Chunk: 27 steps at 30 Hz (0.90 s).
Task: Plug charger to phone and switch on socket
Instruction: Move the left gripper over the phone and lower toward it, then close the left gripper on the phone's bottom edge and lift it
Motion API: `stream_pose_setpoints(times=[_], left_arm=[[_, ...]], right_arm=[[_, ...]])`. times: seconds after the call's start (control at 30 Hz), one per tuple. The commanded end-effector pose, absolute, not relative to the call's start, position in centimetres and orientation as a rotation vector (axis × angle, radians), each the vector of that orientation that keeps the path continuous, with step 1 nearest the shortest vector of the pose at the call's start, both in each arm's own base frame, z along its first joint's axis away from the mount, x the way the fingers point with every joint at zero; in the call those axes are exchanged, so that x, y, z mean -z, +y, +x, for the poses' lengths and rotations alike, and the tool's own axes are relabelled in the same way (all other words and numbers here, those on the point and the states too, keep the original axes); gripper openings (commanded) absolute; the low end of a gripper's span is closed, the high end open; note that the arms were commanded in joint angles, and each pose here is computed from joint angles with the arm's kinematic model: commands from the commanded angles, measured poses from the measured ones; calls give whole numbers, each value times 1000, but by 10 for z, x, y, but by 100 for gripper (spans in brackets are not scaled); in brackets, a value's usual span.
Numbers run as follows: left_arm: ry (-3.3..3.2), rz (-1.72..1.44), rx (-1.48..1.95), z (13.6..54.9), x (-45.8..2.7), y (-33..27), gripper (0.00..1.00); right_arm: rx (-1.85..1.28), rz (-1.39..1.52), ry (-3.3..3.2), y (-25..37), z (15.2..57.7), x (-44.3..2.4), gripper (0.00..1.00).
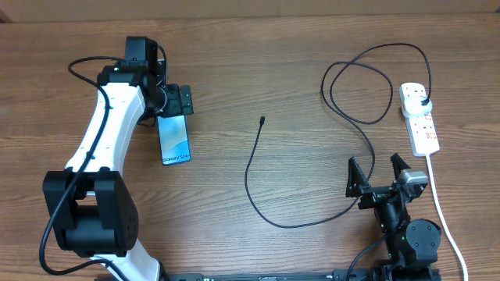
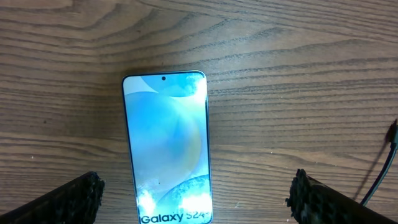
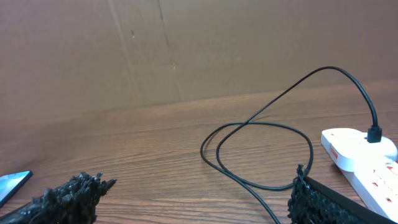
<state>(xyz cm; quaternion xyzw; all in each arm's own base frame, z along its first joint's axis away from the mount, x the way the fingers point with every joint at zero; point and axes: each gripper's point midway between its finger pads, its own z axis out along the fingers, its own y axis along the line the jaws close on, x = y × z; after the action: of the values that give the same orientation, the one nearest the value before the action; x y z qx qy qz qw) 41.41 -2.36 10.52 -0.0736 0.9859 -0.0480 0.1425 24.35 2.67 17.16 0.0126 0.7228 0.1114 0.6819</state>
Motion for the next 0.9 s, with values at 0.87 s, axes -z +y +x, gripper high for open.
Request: stream_pose_setpoints(times=[0.87], left_arm=[[3061, -241, 118, 411, -10, -23, 97]], right_arm=[[-248, 28, 1613, 27, 243, -171, 100]])
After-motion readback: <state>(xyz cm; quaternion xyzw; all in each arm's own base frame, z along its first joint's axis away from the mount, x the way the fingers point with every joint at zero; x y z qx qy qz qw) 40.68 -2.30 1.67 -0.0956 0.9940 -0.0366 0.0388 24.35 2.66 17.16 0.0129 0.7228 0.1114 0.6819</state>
